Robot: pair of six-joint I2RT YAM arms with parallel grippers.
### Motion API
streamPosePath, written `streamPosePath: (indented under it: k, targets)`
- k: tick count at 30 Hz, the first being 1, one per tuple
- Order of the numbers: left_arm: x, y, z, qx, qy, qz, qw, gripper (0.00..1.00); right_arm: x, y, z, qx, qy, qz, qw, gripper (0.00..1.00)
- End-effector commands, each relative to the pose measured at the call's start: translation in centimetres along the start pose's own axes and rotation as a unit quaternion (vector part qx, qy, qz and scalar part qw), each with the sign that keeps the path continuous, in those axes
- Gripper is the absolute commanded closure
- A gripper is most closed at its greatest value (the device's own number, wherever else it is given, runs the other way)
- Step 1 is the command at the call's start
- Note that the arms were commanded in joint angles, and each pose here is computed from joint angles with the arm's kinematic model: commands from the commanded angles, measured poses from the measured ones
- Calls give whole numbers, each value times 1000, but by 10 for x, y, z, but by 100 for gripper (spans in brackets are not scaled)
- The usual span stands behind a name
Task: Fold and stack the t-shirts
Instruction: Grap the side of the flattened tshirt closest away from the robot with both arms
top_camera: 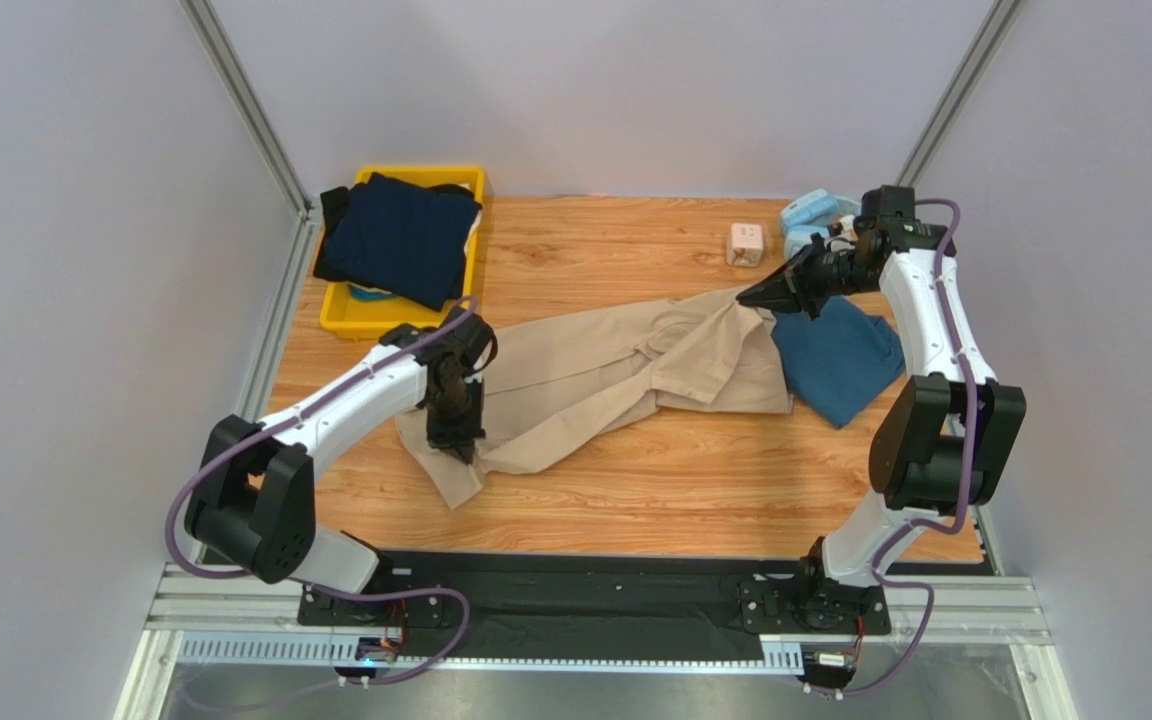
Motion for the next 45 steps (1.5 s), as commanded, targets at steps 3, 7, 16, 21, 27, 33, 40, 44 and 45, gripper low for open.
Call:
streamPosePath:
  k: [3, 7, 16, 21, 27, 33, 40, 44, 45]
  targets:
    - [24, 42, 27, -50, 21, 26, 998, 100, 22, 22, -3, -44, 59, 2, 997, 100]
    - [45, 43, 43, -48, 36, 41, 997, 100, 24, 17, 6, -44, 56, 4, 997, 100]
    - [60, 20, 89, -9, 36, 64, 997, 100, 17, -7, 28, -37, 46, -10, 998, 100]
    - [59, 9, 110, 12, 26, 65, 997, 100, 14, -18, 38, -39, 47, -23, 998, 100]
    - [62, -2, 119, 34, 15, 74, 997, 100, 8, -36, 48, -34, 49, -48, 997, 100]
    - [64, -17, 111, 67, 8, 70, 995, 100, 2, -52, 59, -41, 63, -76, 994, 100]
    - [68, -11, 92, 71, 2, 74, 995, 100, -4, -44, 54, -74, 77, -141, 984, 100]
    - [72, -2, 85, 53, 10, 71, 996, 100, 5, -20, 44, -107, 82, -134, 982, 100]
    - [73, -1, 82, 53, 10, 70, 996, 100, 6, -15, 41, -109, 81, -134, 982, 100]
Point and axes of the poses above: each gripper's point midway between its finger pads, its own y axis back along the fingers, its own x axis along the line the jaws close on, z = x × y, the point moved 10 cm from there along y, back along the fingers, and after that the axes turned 8 degrees about -y, right-handed, at the moved point
